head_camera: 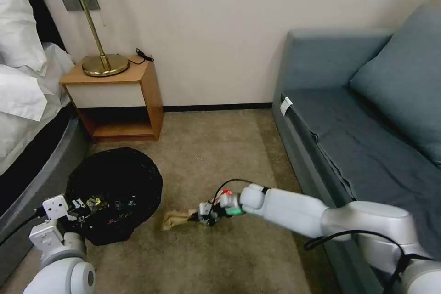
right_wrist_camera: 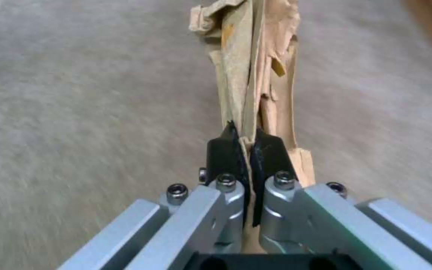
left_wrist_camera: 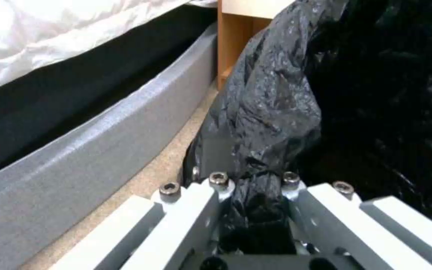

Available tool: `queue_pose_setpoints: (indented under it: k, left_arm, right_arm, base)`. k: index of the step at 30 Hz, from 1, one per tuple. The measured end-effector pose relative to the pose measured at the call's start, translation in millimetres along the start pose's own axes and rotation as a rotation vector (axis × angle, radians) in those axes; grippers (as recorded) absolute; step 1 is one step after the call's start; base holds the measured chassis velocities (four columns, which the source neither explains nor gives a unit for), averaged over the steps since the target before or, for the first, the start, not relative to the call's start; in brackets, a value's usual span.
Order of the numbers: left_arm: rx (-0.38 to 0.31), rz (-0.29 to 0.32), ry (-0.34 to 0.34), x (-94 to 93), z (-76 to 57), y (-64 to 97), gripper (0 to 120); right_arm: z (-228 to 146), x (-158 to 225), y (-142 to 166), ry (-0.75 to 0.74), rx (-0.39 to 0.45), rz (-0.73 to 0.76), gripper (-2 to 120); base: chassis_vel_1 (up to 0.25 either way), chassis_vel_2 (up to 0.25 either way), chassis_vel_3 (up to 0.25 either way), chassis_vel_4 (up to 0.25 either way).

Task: Pick up the trash bin, then pick up the garbage on the floor and place it into the trash bin.

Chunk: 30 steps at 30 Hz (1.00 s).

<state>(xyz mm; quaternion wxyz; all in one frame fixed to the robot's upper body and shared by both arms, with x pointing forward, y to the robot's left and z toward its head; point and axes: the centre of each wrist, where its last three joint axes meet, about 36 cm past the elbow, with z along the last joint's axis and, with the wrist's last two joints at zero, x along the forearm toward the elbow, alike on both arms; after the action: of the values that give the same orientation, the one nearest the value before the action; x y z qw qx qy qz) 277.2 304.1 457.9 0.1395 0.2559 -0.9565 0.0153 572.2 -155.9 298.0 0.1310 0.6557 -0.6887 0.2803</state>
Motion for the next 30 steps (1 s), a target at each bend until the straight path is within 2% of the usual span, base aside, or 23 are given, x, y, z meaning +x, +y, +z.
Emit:
queue_pose_setpoints:
  k: [1,4,7,14,23,30]
  left_arm:
    - [0.000,0.000,0.000,0.0,0.0,0.0,3]
    - [-0.004,0.005,0.001,0.4,0.4,-1.6,3]
    - [-0.006,0.006,0.002,0.5,0.7,-2.0,3]
    - [-0.013,0.006,0.004,0.9,3.2,-2.5,3]
    - [-0.013,0.008,0.002,0.7,2.4,-3.8,3]
    - [-0.016,0.014,0.008,-0.8,4.8,-6.5,3]
  right_arm:
    - [0.0,0.0,0.0,0.000,0.000,0.000,0]
    - [-2.6,41.8,-10.8,-0.022,-0.013,0.073,0]
    - [-6.4,54.2,-14.0,-0.039,-0.018,0.102,0]
    - [-57.1,78.2,-30.7,-0.219,-0.035,0.226,0]
    - [-111.3,69.0,-22.6,-0.367,-0.111,0.284,0]
    - [-144.8,29.4,-3.9,-0.429,-0.164,0.273,0]
  base:
    - [0.000,0.000,0.000,0.000]
    - [0.000,0.000,0.000,0.000]
    - [0.000,0.000,0.000,0.000]
    - [0.000,0.000,0.000,0.000]
    - [0.000,0.000,0.000,0.000]
    - [0.000,0.000,0.000,0.000]
